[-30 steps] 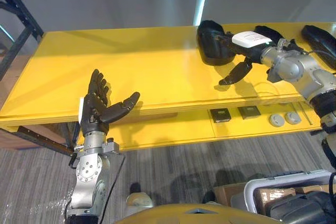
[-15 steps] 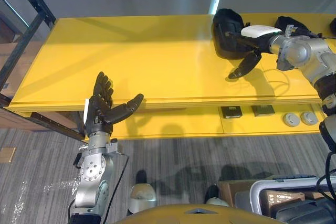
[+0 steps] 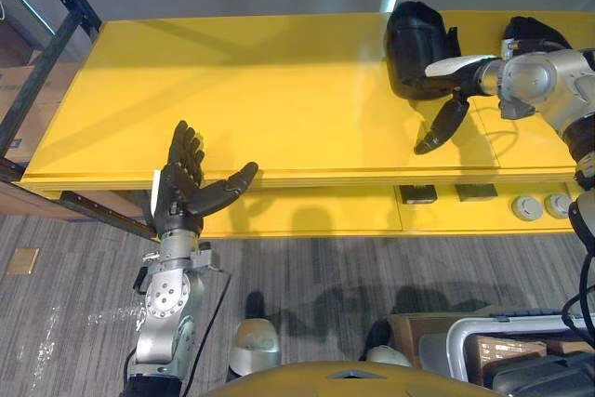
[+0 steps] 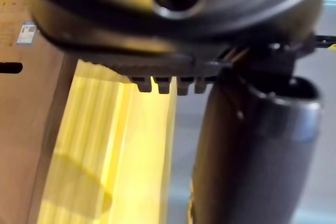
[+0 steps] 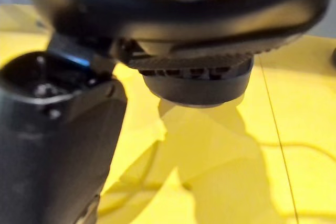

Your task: Walk over and take three plastic housings, then place them on the shelf

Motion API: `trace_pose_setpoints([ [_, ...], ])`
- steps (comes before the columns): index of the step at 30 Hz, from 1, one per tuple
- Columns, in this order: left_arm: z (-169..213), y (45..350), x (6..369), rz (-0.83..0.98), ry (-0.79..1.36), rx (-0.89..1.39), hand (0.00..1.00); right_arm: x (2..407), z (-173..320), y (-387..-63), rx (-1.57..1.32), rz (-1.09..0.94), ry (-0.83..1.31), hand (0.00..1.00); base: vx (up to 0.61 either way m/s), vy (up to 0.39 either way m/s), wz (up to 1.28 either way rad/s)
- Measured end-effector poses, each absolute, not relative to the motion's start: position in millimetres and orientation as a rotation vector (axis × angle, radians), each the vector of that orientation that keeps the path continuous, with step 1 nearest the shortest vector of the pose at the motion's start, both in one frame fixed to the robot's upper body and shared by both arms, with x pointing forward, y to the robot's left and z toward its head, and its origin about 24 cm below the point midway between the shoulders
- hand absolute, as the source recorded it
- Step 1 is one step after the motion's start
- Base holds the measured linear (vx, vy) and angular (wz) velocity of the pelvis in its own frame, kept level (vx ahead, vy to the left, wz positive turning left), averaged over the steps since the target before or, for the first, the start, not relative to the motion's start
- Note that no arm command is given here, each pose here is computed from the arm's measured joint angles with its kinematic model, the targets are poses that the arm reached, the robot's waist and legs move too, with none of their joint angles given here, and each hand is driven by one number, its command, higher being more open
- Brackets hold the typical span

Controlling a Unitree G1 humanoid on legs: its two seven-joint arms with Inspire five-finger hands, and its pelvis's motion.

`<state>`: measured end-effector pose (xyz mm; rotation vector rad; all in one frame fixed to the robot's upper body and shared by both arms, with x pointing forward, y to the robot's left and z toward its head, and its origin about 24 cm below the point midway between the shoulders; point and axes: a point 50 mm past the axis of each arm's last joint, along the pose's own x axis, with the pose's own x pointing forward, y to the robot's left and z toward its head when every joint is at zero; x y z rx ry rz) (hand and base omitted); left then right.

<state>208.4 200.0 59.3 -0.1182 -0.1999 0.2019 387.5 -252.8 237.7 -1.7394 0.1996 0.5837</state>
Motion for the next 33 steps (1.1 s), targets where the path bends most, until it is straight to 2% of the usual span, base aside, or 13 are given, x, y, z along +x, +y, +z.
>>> trace_pose_setpoints([
  [10,61.0,200.9,208.8,0.198,-0.207,-0.113,1.0,383.9,234.8,-235.7,-1.819,0.7,0.12,1.0,0.0,0.0,-0.03],
  [33,56.3,205.0,203.0,0.167,-0.175,-0.074,1.0,364.5,192.3,-239.9,-1.829,0.831,0.144,1.0,0.0,0.001,0.0],
])
